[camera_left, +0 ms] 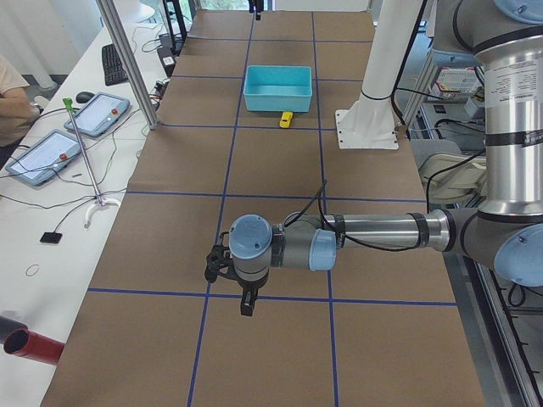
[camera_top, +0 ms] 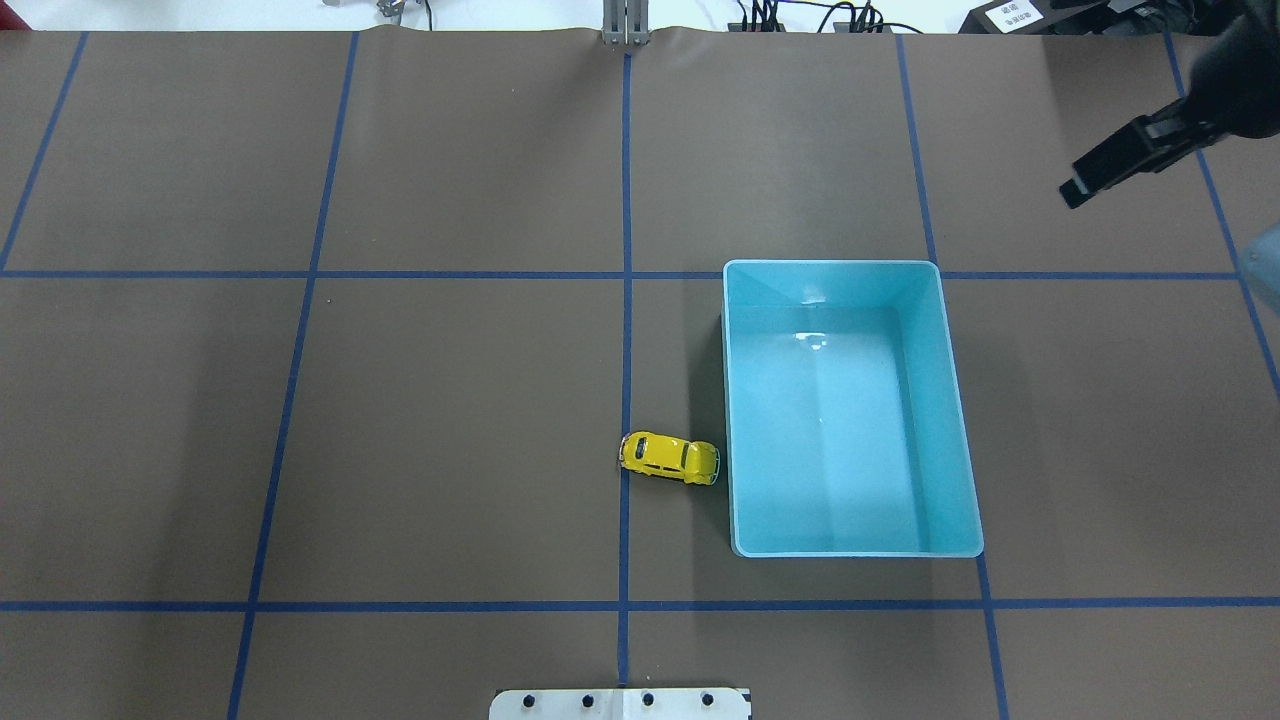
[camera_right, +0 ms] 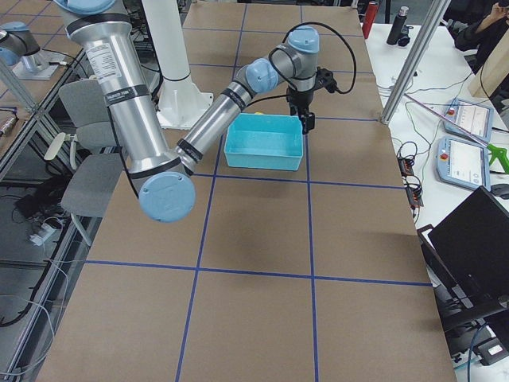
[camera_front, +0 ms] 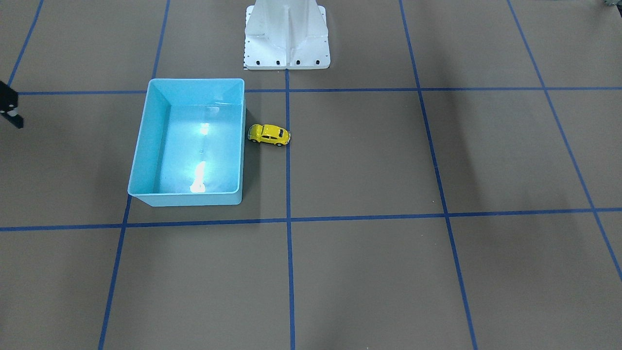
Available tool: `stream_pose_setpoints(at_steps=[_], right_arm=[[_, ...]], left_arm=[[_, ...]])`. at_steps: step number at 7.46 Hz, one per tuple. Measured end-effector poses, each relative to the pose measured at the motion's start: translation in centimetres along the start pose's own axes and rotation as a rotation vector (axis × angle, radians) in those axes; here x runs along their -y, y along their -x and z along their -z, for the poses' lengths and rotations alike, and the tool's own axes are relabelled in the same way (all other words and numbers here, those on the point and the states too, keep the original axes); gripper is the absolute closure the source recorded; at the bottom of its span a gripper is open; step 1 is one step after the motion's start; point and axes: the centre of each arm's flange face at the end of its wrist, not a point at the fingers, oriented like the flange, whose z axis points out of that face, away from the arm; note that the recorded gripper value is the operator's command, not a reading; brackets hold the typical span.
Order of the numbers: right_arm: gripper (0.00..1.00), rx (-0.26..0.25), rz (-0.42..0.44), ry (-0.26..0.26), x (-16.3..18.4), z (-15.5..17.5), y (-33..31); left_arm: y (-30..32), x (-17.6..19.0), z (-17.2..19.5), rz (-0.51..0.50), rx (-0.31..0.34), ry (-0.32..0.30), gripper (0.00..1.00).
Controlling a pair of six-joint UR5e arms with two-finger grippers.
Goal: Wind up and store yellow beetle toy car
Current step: 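Reach the right gripper down over the car beside the bin while the left arm withdraws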
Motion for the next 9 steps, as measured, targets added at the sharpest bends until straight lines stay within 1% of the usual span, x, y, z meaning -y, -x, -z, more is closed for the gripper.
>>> stream_pose_setpoints(at_steps=[1, 2, 3, 5, 6, 7, 9], right_arm=[[0.0, 0.011, 0.112, -0.013, 1.8, -0.8, 5.6], [0.0, 0.023, 0.227, -0.018, 2.7, -2.0, 10.6], [0.0, 0.038, 0.341, -0.022, 3.0, -3.2, 15.0], [0.0, 0.042, 0.575, -0.028, 2.7, -6.1, 23.2], [0.0, 0.055, 0.653, -0.02, 2.4, -7.8, 26.2], [0.0, 0.068, 0.706, -0.015, 2.2, -9.6, 28.5], [0.0, 0.059, 0.79, -0.007, 1.2, -13.9, 31.8]], left_arm=[[0.3, -0.3, -0.2, 0.0, 0.004, 0.006, 0.0], [0.4, -0.5, -0.3, 0.003, 0.005, 0.01, 0.0], [0.6, -0.7, -0.4, 0.006, 0.006, 0.012, 0.0], [0.7, -0.9, -0.5, 0.009, 0.008, 0.014, 0.0], [0.8, -1.0, -0.5, 0.01, 0.008, 0.017, 0.0], [0.9, -1.0, -0.6, 0.011, 0.009, 0.019, 0.0], [0.9, -1.0, -0.7, 0.013, 0.009, 0.021, 0.0]])
